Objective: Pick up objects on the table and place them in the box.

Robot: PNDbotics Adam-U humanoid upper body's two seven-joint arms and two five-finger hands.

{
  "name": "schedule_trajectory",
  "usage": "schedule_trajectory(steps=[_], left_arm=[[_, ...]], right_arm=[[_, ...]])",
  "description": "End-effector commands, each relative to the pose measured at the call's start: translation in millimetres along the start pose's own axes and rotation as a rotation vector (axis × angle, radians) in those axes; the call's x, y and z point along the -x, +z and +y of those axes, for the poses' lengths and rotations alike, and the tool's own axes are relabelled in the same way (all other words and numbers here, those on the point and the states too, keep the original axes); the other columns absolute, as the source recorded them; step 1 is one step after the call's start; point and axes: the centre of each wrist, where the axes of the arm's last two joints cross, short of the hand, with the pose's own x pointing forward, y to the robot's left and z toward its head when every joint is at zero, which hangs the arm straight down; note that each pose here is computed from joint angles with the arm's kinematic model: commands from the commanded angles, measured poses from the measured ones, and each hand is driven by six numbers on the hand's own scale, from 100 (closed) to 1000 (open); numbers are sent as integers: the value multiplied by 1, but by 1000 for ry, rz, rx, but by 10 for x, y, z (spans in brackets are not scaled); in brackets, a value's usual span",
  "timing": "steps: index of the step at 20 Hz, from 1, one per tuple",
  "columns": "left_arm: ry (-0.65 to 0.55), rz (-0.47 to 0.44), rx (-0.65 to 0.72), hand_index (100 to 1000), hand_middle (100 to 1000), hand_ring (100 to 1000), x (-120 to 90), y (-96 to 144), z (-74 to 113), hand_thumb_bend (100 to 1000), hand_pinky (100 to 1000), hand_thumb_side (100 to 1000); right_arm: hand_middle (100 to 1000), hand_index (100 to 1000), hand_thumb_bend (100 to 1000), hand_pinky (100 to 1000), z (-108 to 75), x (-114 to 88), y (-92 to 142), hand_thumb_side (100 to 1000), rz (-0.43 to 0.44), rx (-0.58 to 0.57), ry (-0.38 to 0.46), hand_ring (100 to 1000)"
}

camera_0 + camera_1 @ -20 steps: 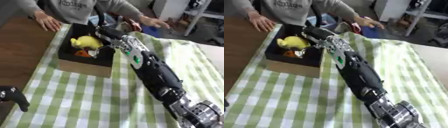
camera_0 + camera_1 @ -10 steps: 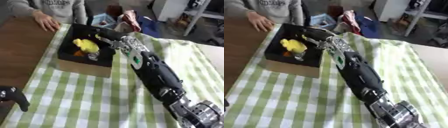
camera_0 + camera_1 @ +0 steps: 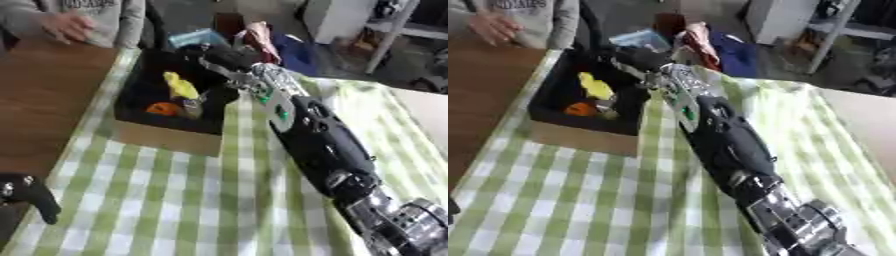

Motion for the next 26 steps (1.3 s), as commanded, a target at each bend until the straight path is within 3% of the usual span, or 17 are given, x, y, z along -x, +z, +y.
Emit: schedule_trajectory(steps=[1, 8, 14, 20, 26], left_arm=[[-20, -1, 2, 704, 567, 552, -41, 18, 50, 100, 641, 758], [-22, 8, -10, 705, 568, 553, -32, 51, 48, 100, 641, 757], [-25, 21, -32, 705, 569, 553, -21, 96, 47, 100, 641, 758], [-32, 33, -65, 706, 571, 554, -19, 147, 55, 100, 641, 754], [-35, 49, -105, 716, 577, 556, -12, 204, 58, 100, 640, 754]], right_arm=[[920, 965, 376, 817, -312, 41, 41, 552, 31, 142, 33, 842], [883, 953, 343, 806, -440, 89, 159, 491, 47, 250, 34, 825], [829, 929, 261, 791, -602, 191, 430, 425, 40, 324, -7, 792], [781, 898, 107, 795, -731, 274, 852, 381, 36, 424, -139, 773], [740, 867, 100, 801, -748, 215, 1249, 392, 32, 521, -329, 761]])
